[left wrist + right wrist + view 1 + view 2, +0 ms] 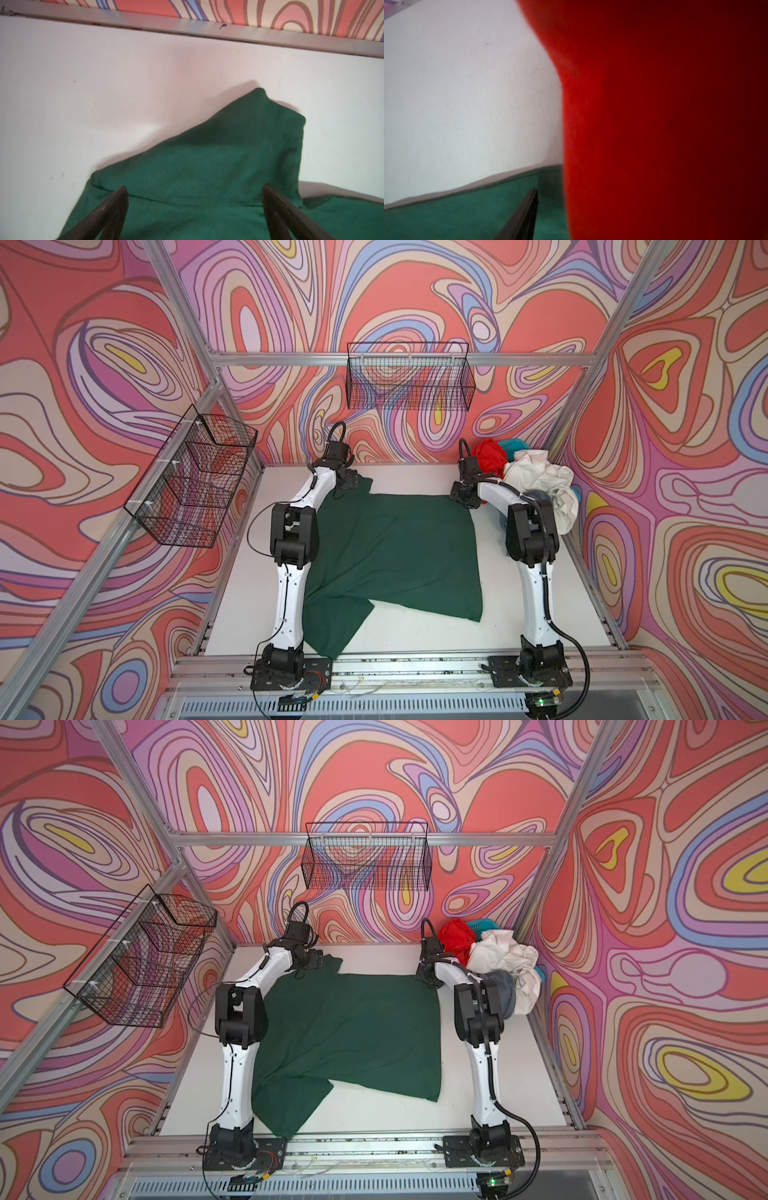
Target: Fold and stack the t-shirts
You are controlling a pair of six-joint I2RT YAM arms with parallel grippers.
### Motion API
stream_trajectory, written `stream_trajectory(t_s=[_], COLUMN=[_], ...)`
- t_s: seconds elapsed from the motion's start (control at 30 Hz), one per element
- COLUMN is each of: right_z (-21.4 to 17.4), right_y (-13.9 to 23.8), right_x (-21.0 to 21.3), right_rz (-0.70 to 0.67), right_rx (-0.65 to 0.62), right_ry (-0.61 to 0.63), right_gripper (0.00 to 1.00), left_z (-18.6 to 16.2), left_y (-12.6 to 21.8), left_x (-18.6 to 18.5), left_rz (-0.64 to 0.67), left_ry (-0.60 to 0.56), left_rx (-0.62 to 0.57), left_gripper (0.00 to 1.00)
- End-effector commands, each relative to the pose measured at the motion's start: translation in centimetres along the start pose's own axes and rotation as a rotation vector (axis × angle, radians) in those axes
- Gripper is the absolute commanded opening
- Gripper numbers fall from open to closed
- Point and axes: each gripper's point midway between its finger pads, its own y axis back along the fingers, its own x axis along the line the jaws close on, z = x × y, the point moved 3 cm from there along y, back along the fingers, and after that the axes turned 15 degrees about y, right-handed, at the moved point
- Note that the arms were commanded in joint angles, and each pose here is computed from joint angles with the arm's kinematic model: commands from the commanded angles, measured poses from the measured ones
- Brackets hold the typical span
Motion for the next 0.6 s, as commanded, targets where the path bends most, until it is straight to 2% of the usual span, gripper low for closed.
stream_trajectory(t_s=[0.0,0.17,0.3,0.5,0.57], right_z=[-0.7,-0.6,-0.7,-0.7,-0.5], right_y=[-1.3,-0.8,-0.6,0.1,0.4], right_x=[0.0,0.9,1.6,1.8,2.0], right_rz=[0.023,0.091,0.141,0.163,0.177], right_rx=[0.014,-0.011,-0.008,-0.027,-0.034], right_ry=[-0.002,-0.003,0.006,0.007,0.009], right_gripper=[0.52,0.5,0.47,0.37,0.33], left_z=[-1.1,-1.4,-2.0,-2.8,-2.9], left_y=[-1.3,-1.9,-2.1,-2.3,-2.3], left_x=[1.0,0.3,0.2,-0.1,-0.1], left_rz=[0.048,0.014,0.003,-0.025,-0.025], left_ry=[-0.075,-0.085,-0.085,-0.106,-0.105], left_rx=[0.068,0.108,0.142,0.188,0.193], left_gripper=[1.0,1.0,0.96,0.78,0.67])
